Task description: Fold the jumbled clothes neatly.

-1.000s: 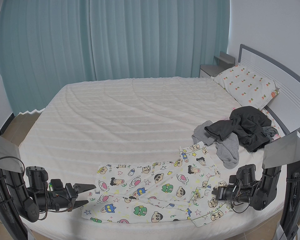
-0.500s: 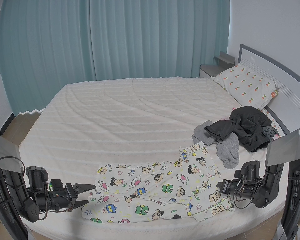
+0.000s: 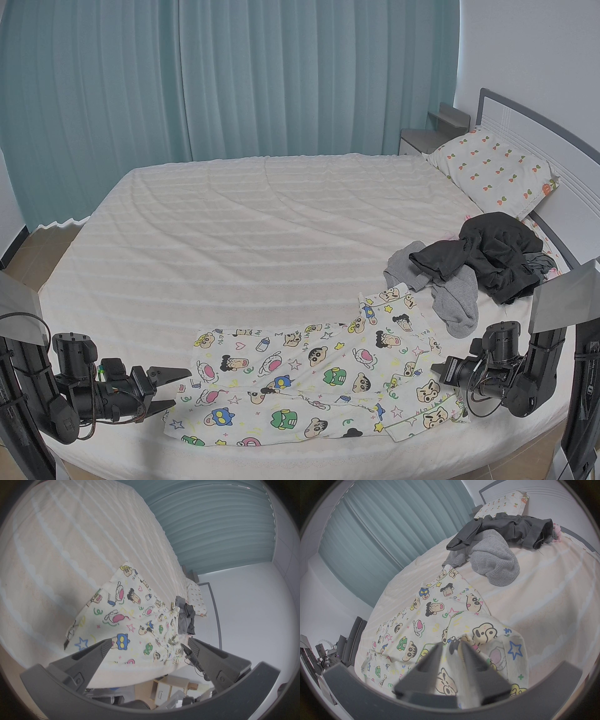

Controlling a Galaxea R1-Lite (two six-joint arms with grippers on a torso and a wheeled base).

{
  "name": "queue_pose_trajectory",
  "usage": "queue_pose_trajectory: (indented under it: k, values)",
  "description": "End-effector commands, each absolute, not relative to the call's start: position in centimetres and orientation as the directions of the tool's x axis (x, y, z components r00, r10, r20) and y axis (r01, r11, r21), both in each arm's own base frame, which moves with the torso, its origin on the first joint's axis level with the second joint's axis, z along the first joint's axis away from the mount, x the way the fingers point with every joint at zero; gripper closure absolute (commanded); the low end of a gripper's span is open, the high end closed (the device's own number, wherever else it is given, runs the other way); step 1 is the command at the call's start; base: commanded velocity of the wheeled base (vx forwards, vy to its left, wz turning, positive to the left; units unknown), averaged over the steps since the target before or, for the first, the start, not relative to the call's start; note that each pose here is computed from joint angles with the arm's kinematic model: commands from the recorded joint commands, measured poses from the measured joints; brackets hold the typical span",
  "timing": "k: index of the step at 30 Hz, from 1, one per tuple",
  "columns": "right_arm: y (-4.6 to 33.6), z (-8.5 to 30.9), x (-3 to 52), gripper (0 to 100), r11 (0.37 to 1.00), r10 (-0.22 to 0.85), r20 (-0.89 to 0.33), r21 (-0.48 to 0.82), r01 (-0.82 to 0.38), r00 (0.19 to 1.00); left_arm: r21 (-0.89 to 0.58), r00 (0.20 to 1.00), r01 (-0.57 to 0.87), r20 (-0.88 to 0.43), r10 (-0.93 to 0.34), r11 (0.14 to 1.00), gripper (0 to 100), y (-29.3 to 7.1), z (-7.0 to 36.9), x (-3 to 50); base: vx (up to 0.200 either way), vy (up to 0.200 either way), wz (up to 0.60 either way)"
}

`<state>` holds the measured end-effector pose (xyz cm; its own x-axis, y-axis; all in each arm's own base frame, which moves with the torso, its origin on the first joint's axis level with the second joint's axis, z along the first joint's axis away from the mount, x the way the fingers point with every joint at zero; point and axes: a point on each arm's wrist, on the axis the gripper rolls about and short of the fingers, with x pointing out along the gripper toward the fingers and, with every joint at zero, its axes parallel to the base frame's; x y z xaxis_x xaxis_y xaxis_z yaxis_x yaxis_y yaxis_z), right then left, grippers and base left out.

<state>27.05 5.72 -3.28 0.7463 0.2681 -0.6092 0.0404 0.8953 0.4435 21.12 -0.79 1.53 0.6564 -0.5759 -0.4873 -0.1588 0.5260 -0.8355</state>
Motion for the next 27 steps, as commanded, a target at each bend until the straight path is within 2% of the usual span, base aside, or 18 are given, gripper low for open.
queue_pose_trajectory:
  k: [1,2,3,4,6,10,11,14,21,27]
  values:
    - [5.8,-2.6,26.9,0,0.895,0.269,-0.588,0.446,0.028,0.762,-0.809,0.747,-0.143,-0.466,-0.474,0.57,0,-0.6,1.6,24.4,0.0,0.0,0.0]
    - [5.8,-2.3,26.9,0,0.895,0.263,-0.579,0.444,0.028,0.772,-0.802,0.784,-0.124,-0.44,-0.437,0.585,0,-0.5,2.0,25.6,0.0,0.0,0.0]
    - [5.8,-2.3,26.9,0,0.896,0.263,-0.579,0.444,0.028,0.772,-0.801,0.787,-0.122,-0.438,-0.434,0.586,0,-0.5,2.0,25.8,0.0,0.0,0.0]
    - [5.8,-1.9,26.7,0,0.898,0.254,-0.571,0.44,0.03,0.781,-0.799,0.82,-0.065,-0.384,-0.424,0.598,0,-0.4,2.9,27.9,0.0,0.0,0.0]
    - [5.8,-1.2,26.7,0,0.897,0.25,-0.551,0.441,0.023,0.796,-0.784,0.823,-0.029,-0.37,-0.43,0.62,0,-0.6,3.4,30.1,0.0,0.0,0.0]
    - [5.8,-0.9,26.6,0,0.897,0.251,-0.545,0.442,0.02,0.8,-0.731,0.787,-0.021,-0.433,-0.44,0.682,0,-1.0,2.7,33.7,0.0,0.0,0.0]
    - [5.8,-0.8,26.6,0,0.898,0.242,-0.543,0.439,0.026,0.804,-0.682,0.762,-0.01,-0.478,-0.436,0.732,0,-1.0,2.0,35.8,0.0,0.0,0.0]
    - [5.7,-1.0,26.4,0,0.903,0.225,-0.552,0.427,0.041,0.803,-0.627,0.726,0.015,-0.529,-0.44,0.779,0,-1.3,0.3,37.8,0.0,0.0,0.0]
    - [5.8,-1.2,26.0,0,0.909,0.222,-0.57,0.414,0.044,0.791,-0.585,0.687,0.029,-0.578,-0.441,0.811,0,-2.6,-2.7,41.0,0.0,0.0,0.0]
    - [5.9,-1.2,26.0,0,0.909,0.227,-0.569,0.414,0.038,0.791,-0.549,0.662,0.043,-0.61,-0.435,0.835,0,-3.5,-3.2,41.8,0.0,0.0,0.0]
